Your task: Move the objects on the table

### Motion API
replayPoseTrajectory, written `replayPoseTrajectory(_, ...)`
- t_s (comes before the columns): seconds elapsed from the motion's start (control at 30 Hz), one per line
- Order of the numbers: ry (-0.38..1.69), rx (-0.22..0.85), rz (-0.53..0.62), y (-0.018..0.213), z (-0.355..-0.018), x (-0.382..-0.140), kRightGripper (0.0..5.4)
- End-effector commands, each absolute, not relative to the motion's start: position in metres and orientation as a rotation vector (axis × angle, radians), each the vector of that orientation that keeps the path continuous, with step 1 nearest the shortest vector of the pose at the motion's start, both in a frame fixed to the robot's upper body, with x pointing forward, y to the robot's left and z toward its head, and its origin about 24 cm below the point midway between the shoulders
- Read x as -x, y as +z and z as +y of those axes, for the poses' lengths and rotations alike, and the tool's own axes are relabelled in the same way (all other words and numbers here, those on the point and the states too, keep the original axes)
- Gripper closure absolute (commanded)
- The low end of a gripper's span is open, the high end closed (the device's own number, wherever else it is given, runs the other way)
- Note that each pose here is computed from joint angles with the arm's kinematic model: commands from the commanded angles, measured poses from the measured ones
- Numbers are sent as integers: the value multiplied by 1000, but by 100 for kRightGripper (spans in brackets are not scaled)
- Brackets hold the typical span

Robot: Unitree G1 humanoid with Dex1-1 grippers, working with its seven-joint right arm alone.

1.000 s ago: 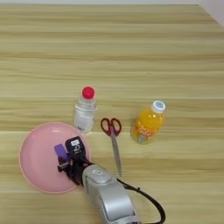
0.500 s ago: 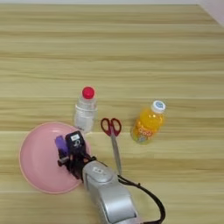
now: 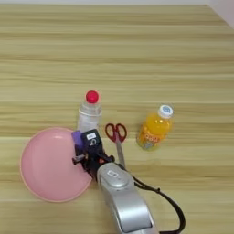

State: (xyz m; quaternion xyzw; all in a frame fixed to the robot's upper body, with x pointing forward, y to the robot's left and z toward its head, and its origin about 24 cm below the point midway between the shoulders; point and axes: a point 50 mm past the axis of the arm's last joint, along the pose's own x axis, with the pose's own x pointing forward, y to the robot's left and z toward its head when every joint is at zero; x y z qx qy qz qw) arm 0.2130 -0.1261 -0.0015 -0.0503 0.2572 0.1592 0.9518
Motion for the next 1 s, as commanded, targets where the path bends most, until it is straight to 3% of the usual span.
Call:
replayPoseTrajectory(0.03, 291, 134, 367, 30, -133, -231, 398)
replayPoseTrajectory(1.0, 238, 158, 420, 29, -165, -215, 398)
